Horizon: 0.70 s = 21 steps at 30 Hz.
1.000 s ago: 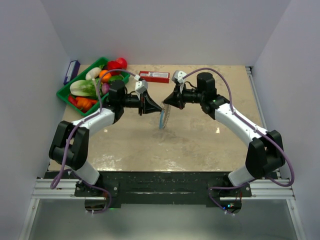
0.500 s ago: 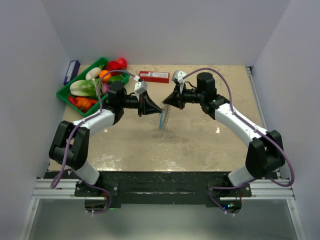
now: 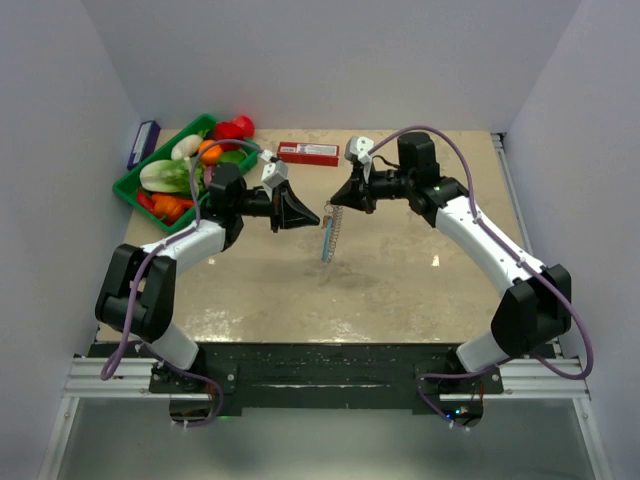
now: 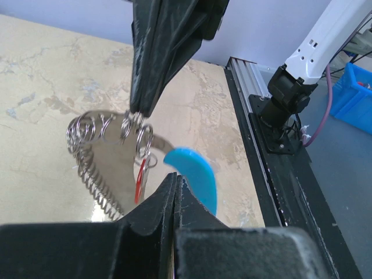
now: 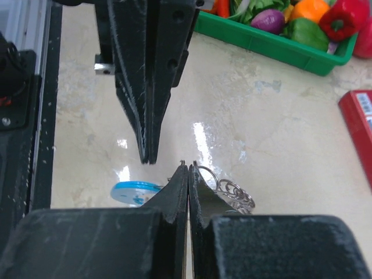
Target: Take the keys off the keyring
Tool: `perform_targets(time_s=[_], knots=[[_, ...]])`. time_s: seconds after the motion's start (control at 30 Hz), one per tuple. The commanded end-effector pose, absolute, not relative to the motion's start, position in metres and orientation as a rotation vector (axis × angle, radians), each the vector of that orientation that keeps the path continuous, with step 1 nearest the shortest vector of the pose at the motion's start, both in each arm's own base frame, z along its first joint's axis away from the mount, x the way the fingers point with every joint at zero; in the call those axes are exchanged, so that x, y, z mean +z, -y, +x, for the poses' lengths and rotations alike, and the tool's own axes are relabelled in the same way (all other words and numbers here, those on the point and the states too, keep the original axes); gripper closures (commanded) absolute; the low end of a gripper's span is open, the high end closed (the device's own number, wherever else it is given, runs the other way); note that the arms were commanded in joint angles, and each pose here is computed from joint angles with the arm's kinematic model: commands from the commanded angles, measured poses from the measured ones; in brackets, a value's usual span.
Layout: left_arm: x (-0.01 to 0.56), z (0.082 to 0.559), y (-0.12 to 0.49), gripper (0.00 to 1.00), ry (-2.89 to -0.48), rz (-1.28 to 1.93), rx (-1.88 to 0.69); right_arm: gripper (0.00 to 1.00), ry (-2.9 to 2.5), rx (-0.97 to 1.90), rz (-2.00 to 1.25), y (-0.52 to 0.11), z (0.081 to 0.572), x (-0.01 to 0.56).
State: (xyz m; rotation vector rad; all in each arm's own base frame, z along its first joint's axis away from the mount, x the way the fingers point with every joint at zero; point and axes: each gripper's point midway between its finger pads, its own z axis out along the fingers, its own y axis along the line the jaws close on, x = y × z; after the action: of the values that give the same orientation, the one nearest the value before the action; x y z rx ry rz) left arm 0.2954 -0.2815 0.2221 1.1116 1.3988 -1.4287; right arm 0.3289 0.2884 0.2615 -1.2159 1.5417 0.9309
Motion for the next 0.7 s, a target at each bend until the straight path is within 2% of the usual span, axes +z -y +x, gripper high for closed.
perform_targets(time_s=[0.0,0.3,0.33,0.4,0.67], knots=[[0.252,0.290,0.270,1.00,-1.296,1.163,-1.375,1.00,-1.334,0.916,-1.387,-0.280,0.314,0.299],[0.255,0.301,0.269,1.00,-1.326,1.100,-1.338,1.00,-1.147,1.018,-1.662,-0.276,0.286,0.292],[0.255,0.303,0.269,1.00,-1.330,1.091,-1.333,1.00,-1.216,1.125,-1.685,-0.271,0.270,0.276],[0.253,0.306,0.271,1.00,-1.333,1.083,-1.327,1.00,-1.057,1.067,-1.783,-0.270,0.268,0.282],[0.248,0.315,0.274,1.00,-1.344,1.072,-1.305,1.00,-1.040,1.049,-1.829,-0.265,0.260,0.276]])
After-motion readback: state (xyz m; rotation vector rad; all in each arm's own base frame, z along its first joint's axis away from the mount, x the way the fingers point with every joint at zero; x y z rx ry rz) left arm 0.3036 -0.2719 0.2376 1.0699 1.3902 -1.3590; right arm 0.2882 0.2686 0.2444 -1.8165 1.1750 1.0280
